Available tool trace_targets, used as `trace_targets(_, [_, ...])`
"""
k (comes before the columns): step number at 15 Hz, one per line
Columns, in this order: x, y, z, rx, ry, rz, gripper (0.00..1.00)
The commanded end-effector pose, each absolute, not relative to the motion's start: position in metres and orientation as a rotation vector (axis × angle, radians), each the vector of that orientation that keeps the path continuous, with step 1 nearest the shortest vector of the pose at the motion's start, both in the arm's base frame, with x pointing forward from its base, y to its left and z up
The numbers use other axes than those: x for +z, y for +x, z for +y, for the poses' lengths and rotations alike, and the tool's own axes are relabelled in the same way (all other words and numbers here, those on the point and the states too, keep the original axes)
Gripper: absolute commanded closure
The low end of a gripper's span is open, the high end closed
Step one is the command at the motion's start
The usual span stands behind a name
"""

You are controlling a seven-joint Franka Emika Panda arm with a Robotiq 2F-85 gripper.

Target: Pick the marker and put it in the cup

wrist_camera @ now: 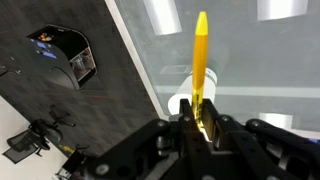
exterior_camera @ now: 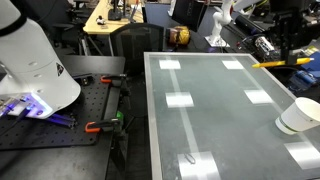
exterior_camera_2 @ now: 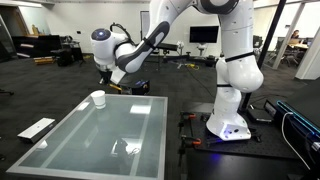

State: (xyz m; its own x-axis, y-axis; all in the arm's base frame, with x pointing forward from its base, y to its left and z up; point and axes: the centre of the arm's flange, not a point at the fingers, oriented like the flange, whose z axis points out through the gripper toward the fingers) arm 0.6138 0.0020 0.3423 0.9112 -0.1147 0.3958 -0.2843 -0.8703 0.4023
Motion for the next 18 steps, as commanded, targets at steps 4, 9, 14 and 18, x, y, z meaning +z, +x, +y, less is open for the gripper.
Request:
trace_targets(4, [0.325, 0.633, 0.002, 0.681, 2.43, -0.471, 0.96])
trace_targets(9, [0.308, 0.647, -0.001, 0.8, 2.275, -0.566, 0.96])
trace_targets(14, [0.295, 0.663, -0.006, 0.877, 2.14, -0.65, 0.96])
trace_targets(18, [0.288, 0.675, -0.005, 0.944, 2.074, -0.709, 0.96])
